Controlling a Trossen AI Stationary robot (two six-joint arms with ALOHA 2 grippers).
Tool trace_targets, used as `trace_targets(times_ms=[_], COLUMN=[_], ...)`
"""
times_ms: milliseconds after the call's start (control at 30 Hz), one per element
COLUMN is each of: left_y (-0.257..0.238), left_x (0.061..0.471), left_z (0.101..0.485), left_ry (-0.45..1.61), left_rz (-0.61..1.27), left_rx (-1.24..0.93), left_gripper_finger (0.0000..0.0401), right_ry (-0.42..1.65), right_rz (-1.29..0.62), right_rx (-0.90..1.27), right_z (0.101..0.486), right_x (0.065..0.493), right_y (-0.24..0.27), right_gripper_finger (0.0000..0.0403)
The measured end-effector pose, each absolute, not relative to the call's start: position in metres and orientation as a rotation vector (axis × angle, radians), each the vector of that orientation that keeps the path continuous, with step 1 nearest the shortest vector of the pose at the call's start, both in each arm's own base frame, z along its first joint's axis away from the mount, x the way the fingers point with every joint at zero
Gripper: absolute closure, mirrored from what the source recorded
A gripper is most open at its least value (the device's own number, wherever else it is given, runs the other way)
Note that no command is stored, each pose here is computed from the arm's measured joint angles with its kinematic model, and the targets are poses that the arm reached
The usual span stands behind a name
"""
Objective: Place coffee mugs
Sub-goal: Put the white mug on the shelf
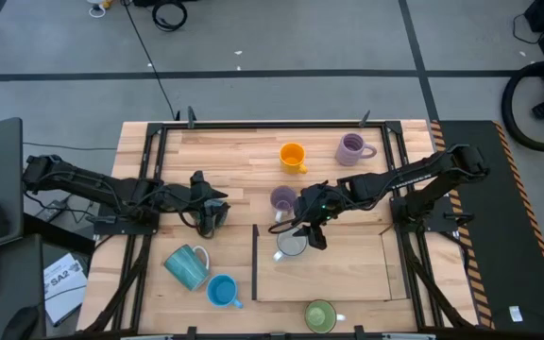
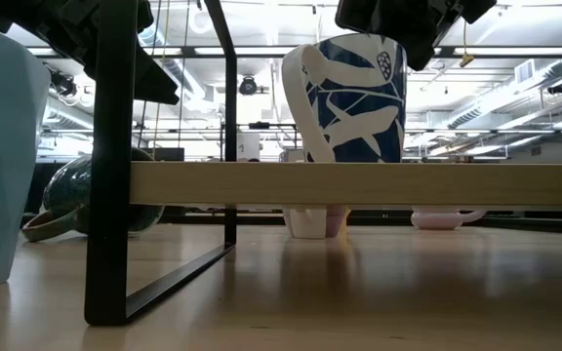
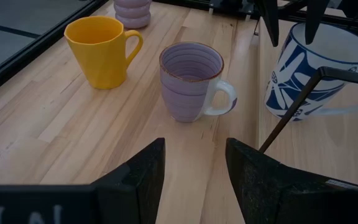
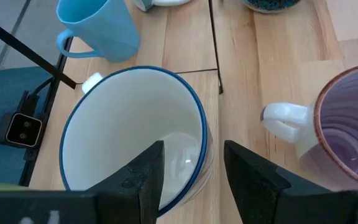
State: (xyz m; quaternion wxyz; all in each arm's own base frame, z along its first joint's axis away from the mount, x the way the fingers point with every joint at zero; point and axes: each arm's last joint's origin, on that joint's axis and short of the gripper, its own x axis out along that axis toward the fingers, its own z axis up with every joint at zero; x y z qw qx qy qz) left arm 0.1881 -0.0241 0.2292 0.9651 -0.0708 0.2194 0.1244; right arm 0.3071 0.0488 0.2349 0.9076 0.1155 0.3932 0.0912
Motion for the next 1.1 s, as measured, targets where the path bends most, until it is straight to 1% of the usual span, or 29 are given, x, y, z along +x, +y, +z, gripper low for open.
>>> trace_targets(times_ms=[567,767,1100], left_y=[-0.024,-0.0241,-0.0241], left_x=[0.1881,0.1881,0.1881], left_z=[0.2291,0.2292,0.2291], left_ry=[0.444,0.444,0.444], left_rz=[0.252,0.252,0.252], left_rx=[-0.144,-0.144,-0.144], left_gripper_finger=[0.0225,0.0225,0.0225], right_ry=[0.817,0.817,0.818], right_rz=[0.188,0.186,0.182], right_rx=[0.236,0.235,0.233], right_z=[0.2348,0.2348,0.2346], right_x=[0.3064,0.3065,0.3064], right_y=[0.0487,0.0486,0.0485], right_gripper_finger=[0.0236,0.0259,0.031])
